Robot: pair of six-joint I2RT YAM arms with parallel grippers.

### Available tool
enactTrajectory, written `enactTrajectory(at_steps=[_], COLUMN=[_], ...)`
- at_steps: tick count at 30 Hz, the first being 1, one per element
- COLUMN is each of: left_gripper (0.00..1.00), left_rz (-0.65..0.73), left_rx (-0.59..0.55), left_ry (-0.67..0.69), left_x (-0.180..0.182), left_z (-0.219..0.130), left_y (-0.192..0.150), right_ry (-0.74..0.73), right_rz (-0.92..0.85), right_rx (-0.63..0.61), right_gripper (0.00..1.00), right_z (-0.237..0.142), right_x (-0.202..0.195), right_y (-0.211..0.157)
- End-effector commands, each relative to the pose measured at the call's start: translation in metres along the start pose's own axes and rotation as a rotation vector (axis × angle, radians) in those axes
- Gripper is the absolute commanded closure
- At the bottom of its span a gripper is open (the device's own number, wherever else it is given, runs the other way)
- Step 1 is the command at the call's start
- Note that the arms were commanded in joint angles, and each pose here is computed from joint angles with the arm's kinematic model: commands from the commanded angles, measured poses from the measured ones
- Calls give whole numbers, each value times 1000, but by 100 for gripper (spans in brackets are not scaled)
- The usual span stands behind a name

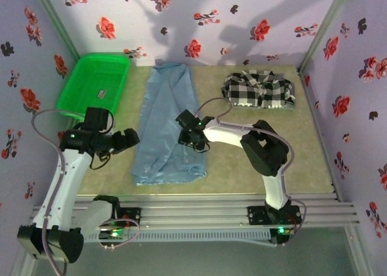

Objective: Fold and stack the long sleeve shirts

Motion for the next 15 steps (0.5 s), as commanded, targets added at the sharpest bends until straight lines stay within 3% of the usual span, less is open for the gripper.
enactTrajectory(at_steps=[1,8,11,15], left_gripper=[4,4,5,9], left_rz=[-64,-104,-122,-136], left_rx=[69,138,183,229], left_ry=[-4,-11,-9,-50], left_x=[3,3,4,-3], left_z=[11,44,62,85], left_y=[-20,-45,-61,-79], right_ry=[-46,143,131,42], right_rz=[-35,-148,-148,-124], right_rx=[-21,20,34,86], right_gripper=[37,21,19,19], right_z=[-5,-77,-105,-112], right_x=[-18,7,-14,-63], right_y=[7,-7,-19,-40])
Point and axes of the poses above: each hand's point on the last joint's axis, 136 mm out from that joint toward the fingers, its own z axis out along the fingers, its own x axis along the line the jaws close on, y = z × x, the point moved 1 cm from there along -z, back along the fingers, and after that the axes turned 5 degrees about z, right-handed, at the moved point
